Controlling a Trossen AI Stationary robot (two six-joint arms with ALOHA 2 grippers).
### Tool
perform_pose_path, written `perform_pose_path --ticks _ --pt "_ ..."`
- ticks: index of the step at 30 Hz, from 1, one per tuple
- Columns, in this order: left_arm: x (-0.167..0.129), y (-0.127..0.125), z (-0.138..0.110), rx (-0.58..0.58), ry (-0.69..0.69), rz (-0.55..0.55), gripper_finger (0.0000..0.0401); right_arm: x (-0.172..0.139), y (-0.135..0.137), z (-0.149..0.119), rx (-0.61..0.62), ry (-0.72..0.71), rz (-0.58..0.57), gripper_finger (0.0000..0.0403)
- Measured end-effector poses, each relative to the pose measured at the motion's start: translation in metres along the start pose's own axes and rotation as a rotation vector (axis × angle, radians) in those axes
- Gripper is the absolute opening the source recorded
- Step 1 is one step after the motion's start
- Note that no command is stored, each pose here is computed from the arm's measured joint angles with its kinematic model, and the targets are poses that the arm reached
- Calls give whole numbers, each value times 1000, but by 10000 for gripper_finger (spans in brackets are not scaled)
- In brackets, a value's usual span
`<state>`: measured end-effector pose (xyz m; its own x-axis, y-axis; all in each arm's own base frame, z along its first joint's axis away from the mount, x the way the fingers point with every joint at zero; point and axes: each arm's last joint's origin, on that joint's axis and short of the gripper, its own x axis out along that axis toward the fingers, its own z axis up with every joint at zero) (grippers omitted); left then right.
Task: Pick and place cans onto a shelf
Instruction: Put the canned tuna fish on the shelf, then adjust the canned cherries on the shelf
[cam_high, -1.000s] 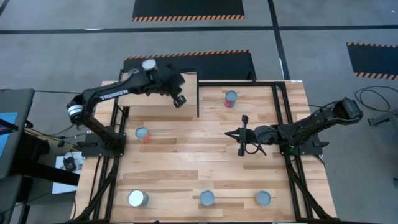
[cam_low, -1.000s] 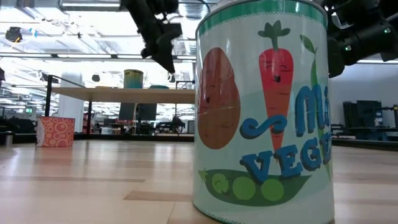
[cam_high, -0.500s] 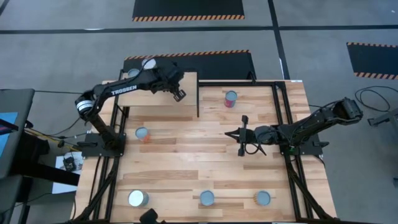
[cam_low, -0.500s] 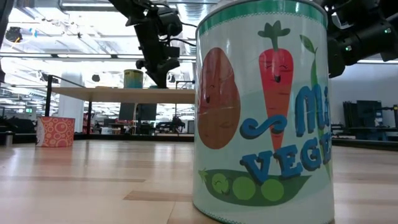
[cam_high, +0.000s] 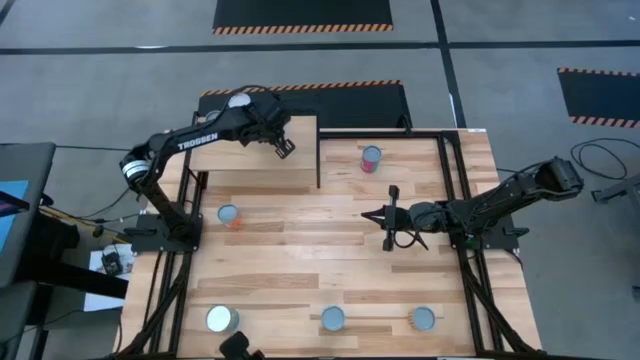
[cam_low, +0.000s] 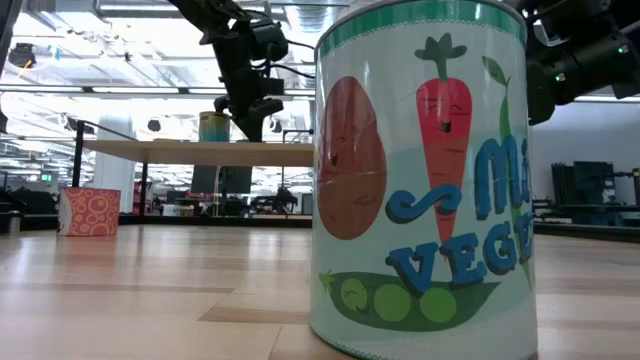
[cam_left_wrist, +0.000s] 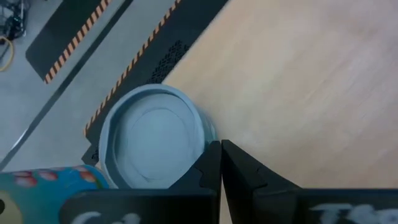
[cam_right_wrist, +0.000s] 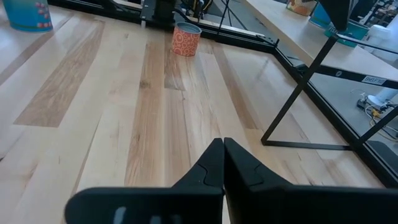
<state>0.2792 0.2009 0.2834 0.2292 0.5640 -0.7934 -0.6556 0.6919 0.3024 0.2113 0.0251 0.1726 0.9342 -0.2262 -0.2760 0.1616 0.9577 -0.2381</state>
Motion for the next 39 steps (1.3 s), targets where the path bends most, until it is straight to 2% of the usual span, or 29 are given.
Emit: perform_pose_path --ticks 6,12,15,19,24,28,39 --pt "-38 7 0 -5 -99 -8 0 0 0 0 0 1 0 14" --pt "-74 41 -7 -98 -191 94 0 0 0 0 0 0 0 17" --pt "-83 60 -11 -156 -209 130 0 0 0 0 2 -2 -1 16" --pt "-77 85 -19 -241 -165 166 0 0 0 0 2 -3 -1 14" --pt "-58 103 -23 -288 -95 133 0 0 0 0 2 -3 -1 16" --pt "-50 105 -23 -290 -79 134 0 0 0 0 2 -3 -1 14" --pt "-53 102 -26 -277 -48 118 0 0 0 0 1 -1 -1 15"
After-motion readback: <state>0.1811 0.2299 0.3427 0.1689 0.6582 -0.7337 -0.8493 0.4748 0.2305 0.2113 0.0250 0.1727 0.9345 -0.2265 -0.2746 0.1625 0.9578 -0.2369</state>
